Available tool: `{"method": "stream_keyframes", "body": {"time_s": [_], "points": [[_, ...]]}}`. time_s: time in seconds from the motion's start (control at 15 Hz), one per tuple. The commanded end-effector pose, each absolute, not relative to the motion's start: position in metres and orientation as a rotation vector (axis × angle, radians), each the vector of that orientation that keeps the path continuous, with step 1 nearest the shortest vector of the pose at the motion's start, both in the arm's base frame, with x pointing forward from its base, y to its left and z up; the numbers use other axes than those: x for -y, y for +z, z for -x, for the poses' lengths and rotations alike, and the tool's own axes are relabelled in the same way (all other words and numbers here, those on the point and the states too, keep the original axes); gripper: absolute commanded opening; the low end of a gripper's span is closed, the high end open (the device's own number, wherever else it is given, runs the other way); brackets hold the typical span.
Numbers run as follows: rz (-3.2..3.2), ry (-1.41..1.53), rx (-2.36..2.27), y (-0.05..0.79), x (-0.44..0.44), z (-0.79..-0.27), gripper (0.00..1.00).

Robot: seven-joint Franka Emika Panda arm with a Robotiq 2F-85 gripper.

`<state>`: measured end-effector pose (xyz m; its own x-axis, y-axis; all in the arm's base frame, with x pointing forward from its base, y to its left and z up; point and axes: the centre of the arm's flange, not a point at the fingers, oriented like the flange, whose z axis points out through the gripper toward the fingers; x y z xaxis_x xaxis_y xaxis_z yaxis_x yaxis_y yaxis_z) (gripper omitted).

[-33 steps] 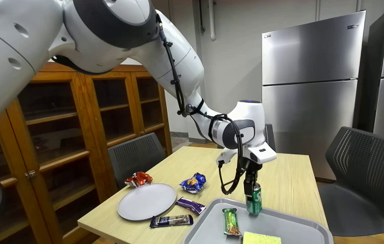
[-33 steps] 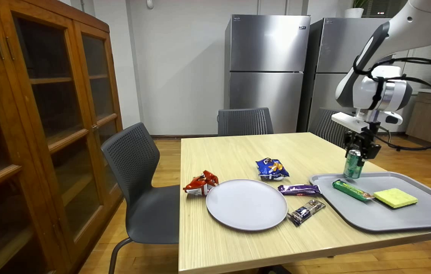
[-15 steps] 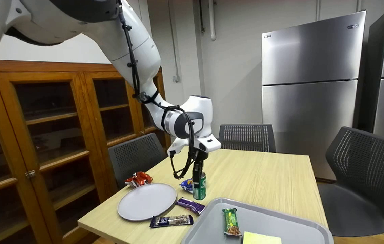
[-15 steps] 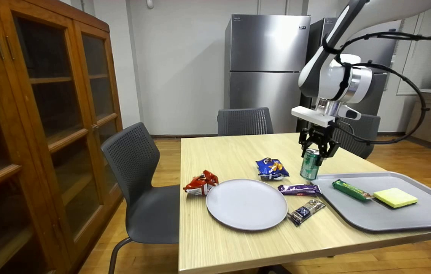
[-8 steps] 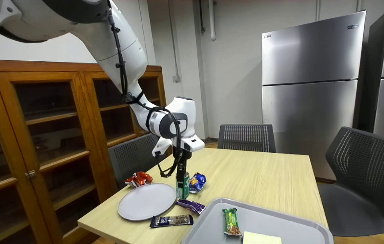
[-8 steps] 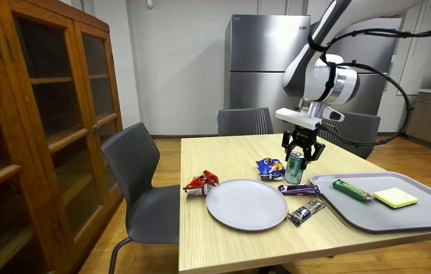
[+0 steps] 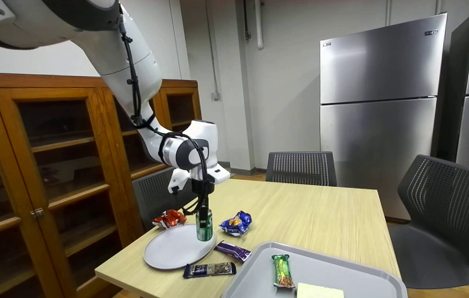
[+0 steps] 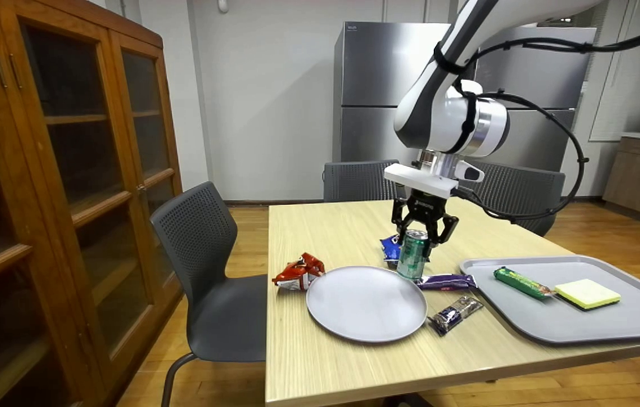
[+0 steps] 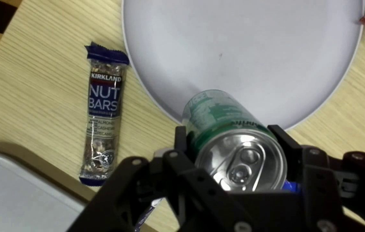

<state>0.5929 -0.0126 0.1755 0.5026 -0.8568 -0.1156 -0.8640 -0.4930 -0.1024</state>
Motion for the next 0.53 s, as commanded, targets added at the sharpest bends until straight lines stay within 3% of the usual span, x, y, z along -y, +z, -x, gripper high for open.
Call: {"method": "stream_keyframes", "body": {"time_s": [0.0,0.47], "points": [[2.645,0.03,-1.379,0.192,-0.012,-0.583,0.39],[2.731,0.017,-1.231,0.184,-0.06,-0.584,0.39]]}}
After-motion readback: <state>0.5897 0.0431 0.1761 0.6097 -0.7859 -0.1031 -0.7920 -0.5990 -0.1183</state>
